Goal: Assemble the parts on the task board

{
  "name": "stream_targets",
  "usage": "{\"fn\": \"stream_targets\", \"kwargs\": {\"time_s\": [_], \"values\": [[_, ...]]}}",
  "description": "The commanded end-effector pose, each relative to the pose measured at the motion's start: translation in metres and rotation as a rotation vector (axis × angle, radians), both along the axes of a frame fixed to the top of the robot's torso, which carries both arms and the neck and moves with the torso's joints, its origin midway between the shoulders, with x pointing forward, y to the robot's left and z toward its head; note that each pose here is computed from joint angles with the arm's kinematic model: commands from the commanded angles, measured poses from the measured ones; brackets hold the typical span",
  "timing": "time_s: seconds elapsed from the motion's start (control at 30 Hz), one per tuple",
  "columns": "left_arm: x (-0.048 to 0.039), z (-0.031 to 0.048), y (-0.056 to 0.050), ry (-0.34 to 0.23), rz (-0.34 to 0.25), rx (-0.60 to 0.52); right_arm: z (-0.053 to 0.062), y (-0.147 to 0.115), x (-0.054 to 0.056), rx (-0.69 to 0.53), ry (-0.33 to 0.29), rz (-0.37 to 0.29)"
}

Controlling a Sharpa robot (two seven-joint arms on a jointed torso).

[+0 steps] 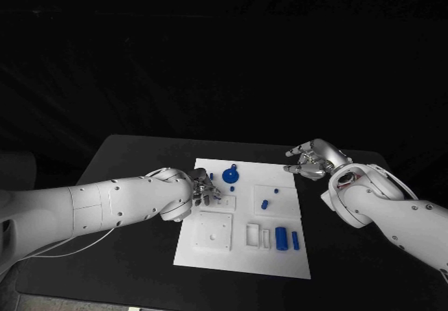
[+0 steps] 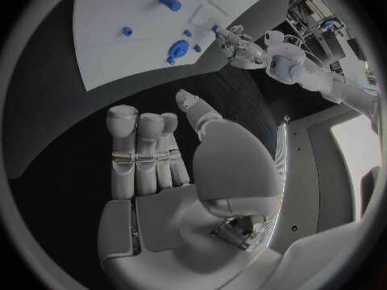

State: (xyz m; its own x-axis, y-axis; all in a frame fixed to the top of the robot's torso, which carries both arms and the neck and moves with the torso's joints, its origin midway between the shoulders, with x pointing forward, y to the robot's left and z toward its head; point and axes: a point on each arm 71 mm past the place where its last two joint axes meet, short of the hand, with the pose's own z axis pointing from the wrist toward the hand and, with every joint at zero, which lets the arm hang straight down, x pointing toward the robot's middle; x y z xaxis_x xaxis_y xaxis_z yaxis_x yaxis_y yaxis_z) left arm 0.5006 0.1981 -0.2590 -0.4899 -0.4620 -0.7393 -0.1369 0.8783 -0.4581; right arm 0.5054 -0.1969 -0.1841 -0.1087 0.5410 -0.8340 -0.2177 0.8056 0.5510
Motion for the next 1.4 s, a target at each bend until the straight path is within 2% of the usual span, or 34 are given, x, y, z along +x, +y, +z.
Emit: {"fn": "stream_targets", "kwargs": {"time_s": [0.03,0.53,1.4], "values": [[-0.0001,0.0017,-0.003,-0.031,0.013,-0.019,-0.001,0.001,-0.001,-0.007,0.008,0.008],[0.0000,-0.0048,-0.003,-0.020,0.022,0.016,-0.002,0.000,-0.001,-0.006,0.012,0.007],[-0.0020,-0.0188,-0.008,-0.003,-0.002,0.029,-0.004,0.000,-0.001,-0.004,0.026,0.011]]}}
